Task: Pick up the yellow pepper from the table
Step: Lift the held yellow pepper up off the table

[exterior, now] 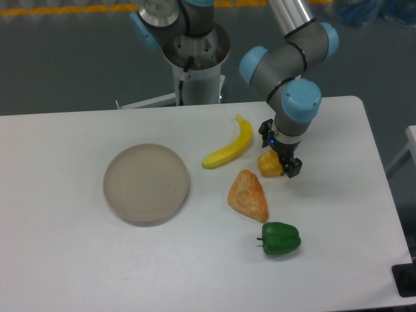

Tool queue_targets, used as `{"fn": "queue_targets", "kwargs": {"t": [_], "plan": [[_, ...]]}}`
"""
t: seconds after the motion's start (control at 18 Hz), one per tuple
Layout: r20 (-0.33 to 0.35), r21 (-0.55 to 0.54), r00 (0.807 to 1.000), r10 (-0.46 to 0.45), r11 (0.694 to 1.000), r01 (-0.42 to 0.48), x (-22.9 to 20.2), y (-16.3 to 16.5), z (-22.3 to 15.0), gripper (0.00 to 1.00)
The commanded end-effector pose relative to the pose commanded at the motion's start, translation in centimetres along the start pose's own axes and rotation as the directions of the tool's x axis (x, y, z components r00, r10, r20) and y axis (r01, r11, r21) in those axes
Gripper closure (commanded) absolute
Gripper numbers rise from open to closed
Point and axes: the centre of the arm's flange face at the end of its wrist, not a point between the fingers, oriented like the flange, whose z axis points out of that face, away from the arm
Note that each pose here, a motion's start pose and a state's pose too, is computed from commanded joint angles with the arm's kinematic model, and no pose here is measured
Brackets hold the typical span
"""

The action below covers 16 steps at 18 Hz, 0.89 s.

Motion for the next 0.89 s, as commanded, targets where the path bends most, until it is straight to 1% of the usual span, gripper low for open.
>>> {"fn": "queue_targets", "kwargs": {"t": [0.06, 0.11, 0.17, 0.22, 0.28, 0.5, 0.56, 0.67, 0.78, 0.89], "plan": [[0.004, -0.002, 1.0, 0.0, 1.0, 0.0, -0.1, 0.0, -0.2, 0.27], [0.002, 0.0, 1.0, 0.001, 1.0, -0.001, -0.2, 0.0, 0.0, 0.57], [0.004, -0.002, 1.0, 0.0, 1.0, 0.0, -0.3, 0.1, -0.2, 0.72], [0.006, -0.002, 1.0, 0.0, 1.0, 0.0, -0.3, 0.2, -0.3, 0.83], [0.012, -0.005, 1.0, -0.003, 1.0, 0.003, -0.5, 0.3, -0.6, 0.86], [0.048, -0.036, 0.998, -0.03, 0.999, 0.032, -1.2, 0.9, -3.1, 0.86], [0.072, -0.061, 0.997, -0.036, 0.997, 0.04, -1.5, 1.3, -4.6, 0.86], [0.104, -0.064, 0.993, -0.051, 0.996, 0.058, -2.4, 1.6, -7.5, 0.86], [0.129, -0.044, 0.984, -0.127, 0.99, 0.134, -4.1, 1.5, -10.7, 0.86], [0.143, -0.004, 0.975, -0.17, 0.985, 0.172, -5.7, 0.4, -12.2, 0.87]]}}
